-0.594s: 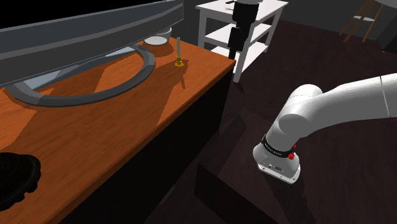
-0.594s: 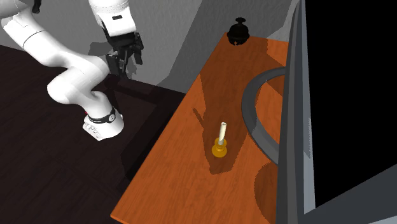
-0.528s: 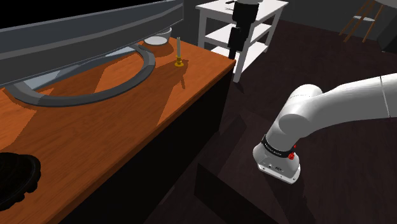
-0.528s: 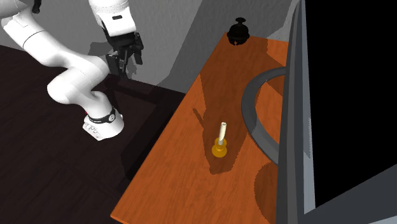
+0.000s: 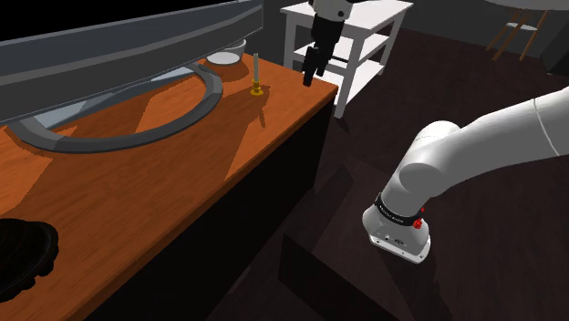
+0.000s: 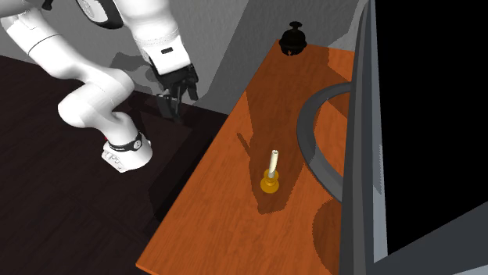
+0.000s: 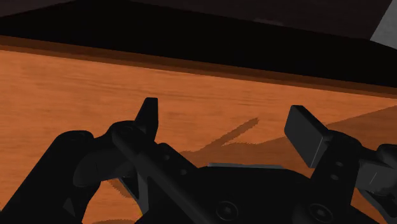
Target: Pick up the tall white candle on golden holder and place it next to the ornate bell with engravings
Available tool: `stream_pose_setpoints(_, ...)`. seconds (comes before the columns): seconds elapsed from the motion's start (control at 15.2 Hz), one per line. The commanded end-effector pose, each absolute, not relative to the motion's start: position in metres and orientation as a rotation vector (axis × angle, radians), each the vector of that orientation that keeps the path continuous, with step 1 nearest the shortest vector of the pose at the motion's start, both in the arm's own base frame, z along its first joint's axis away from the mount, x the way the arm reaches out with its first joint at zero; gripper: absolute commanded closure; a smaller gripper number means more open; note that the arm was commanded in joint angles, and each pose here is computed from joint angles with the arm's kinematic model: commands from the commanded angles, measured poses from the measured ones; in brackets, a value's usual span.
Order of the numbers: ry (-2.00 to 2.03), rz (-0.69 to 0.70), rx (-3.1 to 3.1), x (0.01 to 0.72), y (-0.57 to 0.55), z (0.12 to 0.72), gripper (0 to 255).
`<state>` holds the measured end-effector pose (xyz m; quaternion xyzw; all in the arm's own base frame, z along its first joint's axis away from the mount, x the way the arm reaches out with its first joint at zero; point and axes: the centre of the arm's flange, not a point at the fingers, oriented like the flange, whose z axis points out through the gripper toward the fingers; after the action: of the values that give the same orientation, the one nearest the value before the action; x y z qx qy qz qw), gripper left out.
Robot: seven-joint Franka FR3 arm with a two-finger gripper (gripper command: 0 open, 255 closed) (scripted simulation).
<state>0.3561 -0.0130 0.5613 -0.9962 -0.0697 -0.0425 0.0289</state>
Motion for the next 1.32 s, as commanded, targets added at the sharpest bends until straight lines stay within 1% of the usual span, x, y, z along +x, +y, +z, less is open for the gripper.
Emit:
stream_pose_setpoints(0.0, -0.210, -0.189, -3.066, 0.376, -0.019, 0.549, 0)
stream_pose_setpoints(1.06, -0.179, -0.594, -2.975, 0.537, -0.064, 0.487, 0)
stream_pose_setpoints(1.25, -0.177, -0.612, -2.970, 0.549, -0.065, 0.476, 0)
